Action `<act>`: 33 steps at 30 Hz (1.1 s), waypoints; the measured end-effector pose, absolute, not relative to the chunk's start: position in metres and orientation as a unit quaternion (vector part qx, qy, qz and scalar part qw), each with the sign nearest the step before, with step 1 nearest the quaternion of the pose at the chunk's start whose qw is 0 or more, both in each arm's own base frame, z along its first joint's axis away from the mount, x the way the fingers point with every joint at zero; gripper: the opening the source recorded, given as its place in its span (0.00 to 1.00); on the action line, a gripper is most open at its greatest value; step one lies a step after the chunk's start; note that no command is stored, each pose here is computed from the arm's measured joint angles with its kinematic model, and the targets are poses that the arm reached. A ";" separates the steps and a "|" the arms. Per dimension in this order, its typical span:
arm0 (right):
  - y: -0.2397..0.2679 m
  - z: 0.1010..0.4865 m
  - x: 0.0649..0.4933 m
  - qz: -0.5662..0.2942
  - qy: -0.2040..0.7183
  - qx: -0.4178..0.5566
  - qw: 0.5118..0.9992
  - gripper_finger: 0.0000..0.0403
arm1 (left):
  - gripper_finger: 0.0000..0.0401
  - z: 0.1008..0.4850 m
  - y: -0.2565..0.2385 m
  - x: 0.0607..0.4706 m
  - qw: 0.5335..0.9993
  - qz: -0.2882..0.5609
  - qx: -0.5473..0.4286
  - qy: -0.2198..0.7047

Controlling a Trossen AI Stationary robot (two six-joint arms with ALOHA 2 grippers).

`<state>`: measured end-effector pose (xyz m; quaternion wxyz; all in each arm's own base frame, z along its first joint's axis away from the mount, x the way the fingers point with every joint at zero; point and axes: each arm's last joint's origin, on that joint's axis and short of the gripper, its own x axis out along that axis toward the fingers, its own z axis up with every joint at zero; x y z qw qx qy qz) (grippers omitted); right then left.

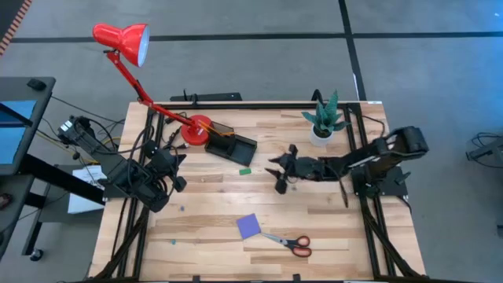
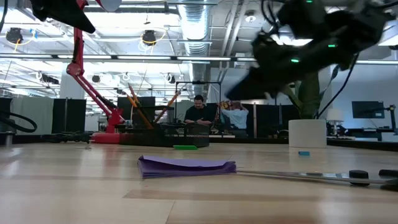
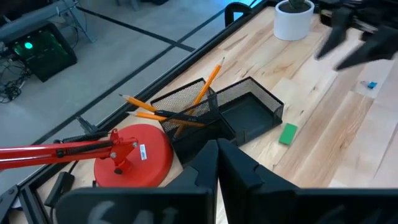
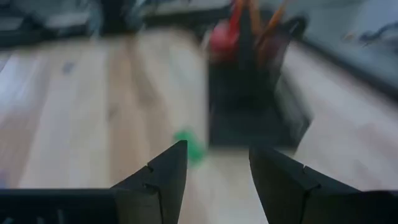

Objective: Pick and place office supplies into organizer
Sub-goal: Adjust the black desk organizer

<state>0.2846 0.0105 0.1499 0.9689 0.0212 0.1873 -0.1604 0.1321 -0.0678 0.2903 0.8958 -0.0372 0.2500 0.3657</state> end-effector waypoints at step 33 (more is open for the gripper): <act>-0.079 0.161 0.431 -0.172 0.420 0.068 0.889 0.00 | 0.00 0.290 -0.068 0.132 0.895 0.359 -0.043 0.262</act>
